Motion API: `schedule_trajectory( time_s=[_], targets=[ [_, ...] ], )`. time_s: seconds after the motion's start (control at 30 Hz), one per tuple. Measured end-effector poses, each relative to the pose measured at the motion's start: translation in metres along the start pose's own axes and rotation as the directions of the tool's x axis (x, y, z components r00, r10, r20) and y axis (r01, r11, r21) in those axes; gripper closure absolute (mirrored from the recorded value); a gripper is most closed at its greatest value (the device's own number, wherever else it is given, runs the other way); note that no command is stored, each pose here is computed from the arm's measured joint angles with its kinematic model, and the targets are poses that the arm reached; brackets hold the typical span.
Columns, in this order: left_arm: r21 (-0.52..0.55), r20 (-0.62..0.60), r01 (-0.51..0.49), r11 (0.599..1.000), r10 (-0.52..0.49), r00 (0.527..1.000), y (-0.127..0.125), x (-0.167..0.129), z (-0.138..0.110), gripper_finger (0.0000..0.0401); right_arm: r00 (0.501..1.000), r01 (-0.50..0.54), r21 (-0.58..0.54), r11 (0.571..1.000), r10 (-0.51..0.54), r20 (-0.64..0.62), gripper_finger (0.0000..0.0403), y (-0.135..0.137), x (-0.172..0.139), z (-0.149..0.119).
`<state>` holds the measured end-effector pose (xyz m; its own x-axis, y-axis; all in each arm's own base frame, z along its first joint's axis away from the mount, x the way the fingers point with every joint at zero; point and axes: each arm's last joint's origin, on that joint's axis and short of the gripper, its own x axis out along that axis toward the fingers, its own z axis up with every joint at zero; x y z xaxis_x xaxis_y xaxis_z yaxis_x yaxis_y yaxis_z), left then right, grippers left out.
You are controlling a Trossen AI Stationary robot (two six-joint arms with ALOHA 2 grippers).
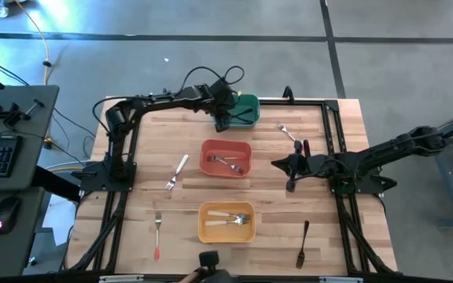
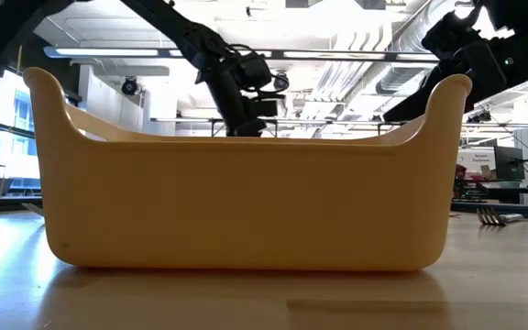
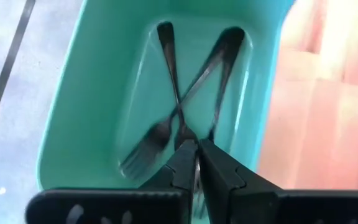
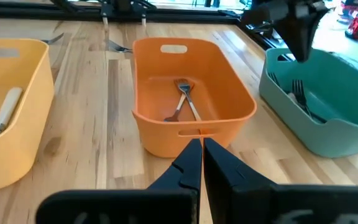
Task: Sort silverware by color (type)
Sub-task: Put the white fork into the yellow bin
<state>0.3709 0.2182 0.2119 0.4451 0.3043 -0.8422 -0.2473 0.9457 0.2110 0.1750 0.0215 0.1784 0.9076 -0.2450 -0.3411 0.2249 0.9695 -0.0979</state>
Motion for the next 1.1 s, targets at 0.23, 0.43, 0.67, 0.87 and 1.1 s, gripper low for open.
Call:
schedule_trajectory(
  time_s=[0.23, 0.43, 0.67, 0.87, 1.1],
  targets=[
    [0.004, 0.178, 0.031, 0.999, -0.032, 0.984, -0.012, -0.028, -0.029, 0.0401, 0.996, 0.007, 0.008, 1.000, -0.006, -0.086, 0.0384, 0.000, -0.001, -0.002],
    [0.005, 0.431, 0.076, 0.997, -0.070, 0.900, -0.036, -0.066, -0.066, 0.0401, 0.954, 0.048, 0.026, 0.999, -0.038, -0.298, 0.0336, -0.003, -0.010, 0.024],
    [0.002, 0.623, 0.083, 0.997, -0.066, 0.779, -0.069, -0.099, -0.113, 0.0400, 0.858, 0.078, -0.007, 0.997, -0.071, -0.510, 0.0289, -0.004, -0.016, 0.040],
    [-0.012, 0.721, 0.121, 0.993, -0.075, 0.689, -0.088, -0.108, -0.146, 0.0400, 0.698, 0.058, -0.096, 0.994, -0.109, -0.708, 0.0272, 0.003, -0.001, 0.033],
    [-0.051, 0.720, 0.145, 0.988, -0.064, 0.691, -0.095, -0.103, -0.175, 0.0400, 0.468, -0.038, -0.171, 0.984, -0.134, -0.873, 0.0272, 0.007, 0.021, 0.004]
  ],
)
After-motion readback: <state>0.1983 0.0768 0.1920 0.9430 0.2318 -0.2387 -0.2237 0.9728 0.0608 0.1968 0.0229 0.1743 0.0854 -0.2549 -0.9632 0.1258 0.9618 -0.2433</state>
